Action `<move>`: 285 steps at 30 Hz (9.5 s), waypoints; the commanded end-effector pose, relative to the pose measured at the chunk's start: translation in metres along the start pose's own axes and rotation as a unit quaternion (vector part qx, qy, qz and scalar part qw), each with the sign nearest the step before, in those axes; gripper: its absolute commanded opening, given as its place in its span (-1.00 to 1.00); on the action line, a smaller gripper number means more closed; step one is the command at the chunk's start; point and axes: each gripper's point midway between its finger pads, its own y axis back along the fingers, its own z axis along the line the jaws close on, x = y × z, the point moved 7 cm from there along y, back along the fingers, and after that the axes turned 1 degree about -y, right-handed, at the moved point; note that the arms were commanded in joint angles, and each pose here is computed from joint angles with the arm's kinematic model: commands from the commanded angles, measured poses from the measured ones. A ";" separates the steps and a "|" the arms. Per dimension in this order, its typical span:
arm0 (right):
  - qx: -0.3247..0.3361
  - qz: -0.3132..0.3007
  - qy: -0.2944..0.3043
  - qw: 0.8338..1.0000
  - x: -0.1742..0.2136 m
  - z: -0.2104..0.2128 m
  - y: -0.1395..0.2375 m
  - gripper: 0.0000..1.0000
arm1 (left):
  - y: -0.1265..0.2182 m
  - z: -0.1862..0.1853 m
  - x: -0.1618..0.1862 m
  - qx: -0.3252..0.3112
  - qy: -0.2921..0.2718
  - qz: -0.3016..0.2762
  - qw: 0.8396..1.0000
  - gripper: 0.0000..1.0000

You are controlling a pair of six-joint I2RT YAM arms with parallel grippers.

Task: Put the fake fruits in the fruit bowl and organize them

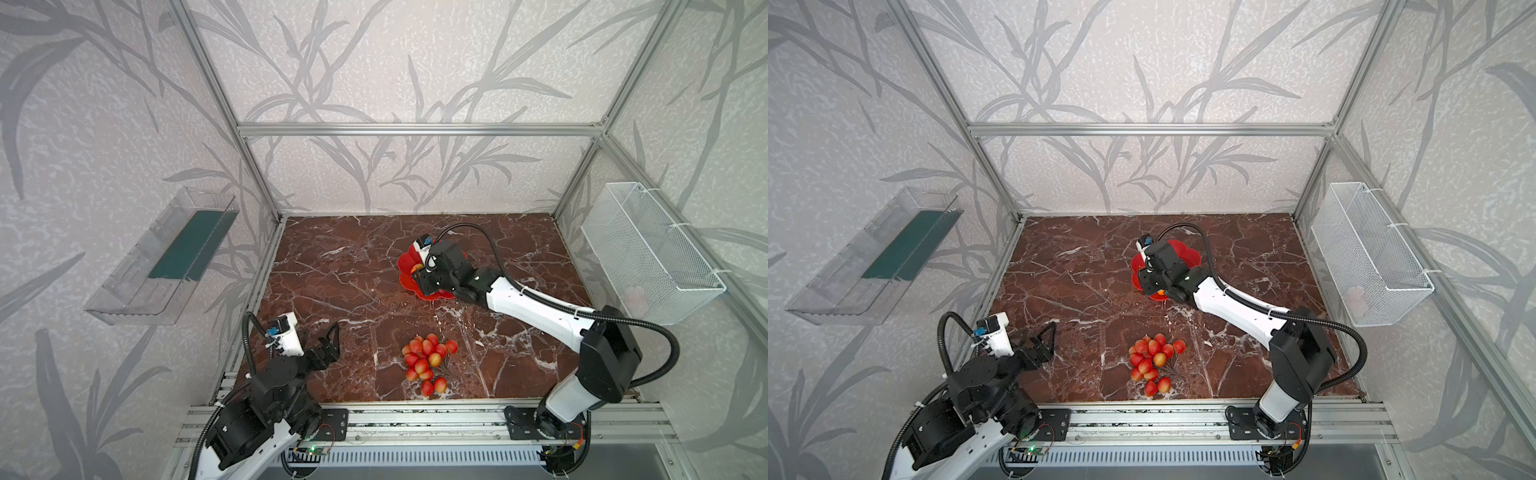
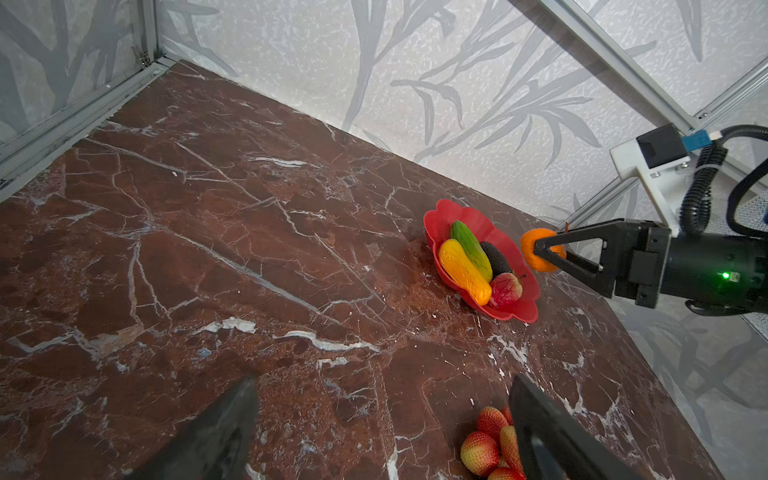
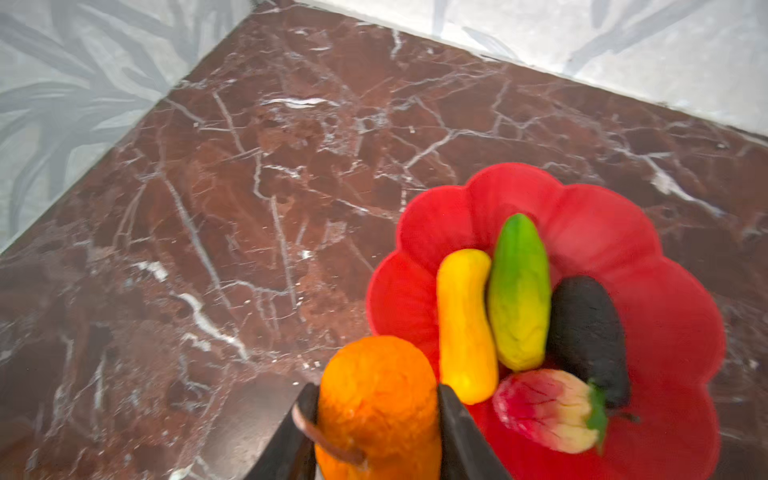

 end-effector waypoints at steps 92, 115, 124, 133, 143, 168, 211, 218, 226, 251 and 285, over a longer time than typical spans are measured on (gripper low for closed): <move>-0.078 0.233 0.031 0.969 0.256 0.053 0.037 -0.68 | 0.003 -0.026 -0.003 0.109 -0.002 0.013 0.994 0.89; -0.129 0.060 0.078 0.987 0.127 0.098 0.075 -1.00 | 0.008 -0.037 -0.010 0.153 -0.005 0.004 0.988 0.89; -0.131 0.021 0.100 0.986 0.083 0.111 0.081 -1.00 | 0.012 -0.044 -0.015 0.177 -0.007 -0.001 0.984 0.89; -0.090 0.097 0.099 0.986 0.106 0.081 0.085 -0.13 | 0.013 -0.043 -0.014 0.178 -0.011 0.004 0.984 0.90; -0.115 0.169 0.064 0.977 0.136 0.070 0.082 -0.04 | 0.014 -0.048 -0.013 0.201 -0.017 0.009 0.979 0.90; -0.150 0.234 0.035 0.960 0.164 0.087 0.039 -0.53 | 0.015 -0.053 -0.012 0.223 -0.018 0.014 0.974 0.90; -0.170 -0.041 -0.061 0.983 -0.041 -0.042 0.039 -1.00 | 0.001 -0.066 -0.011 0.244 -0.021 0.008 0.970 0.91; -0.175 -0.030 -0.074 0.981 -0.029 -0.067 -0.018 -1.00 | -0.012 -0.074 -0.014 0.222 -0.053 0.016 0.973 0.91; -0.127 -0.013 -0.083 0.988 -0.002 -0.085 -0.043 -0.94 | -0.030 -0.067 -0.021 0.138 -0.086 0.000 0.987 0.91; 0.038 -0.146 -0.093 0.984 0.038 -0.114 0.097 0.98 | -0.095 0.029 -0.026 -0.222 -0.181 -0.128 0.949 1.00; 0.249 -0.206 0.014 0.946 0.133 -0.215 0.031 0.98 | -0.217 0.130 -0.012 -0.260 -0.160 -0.053 0.951 0.99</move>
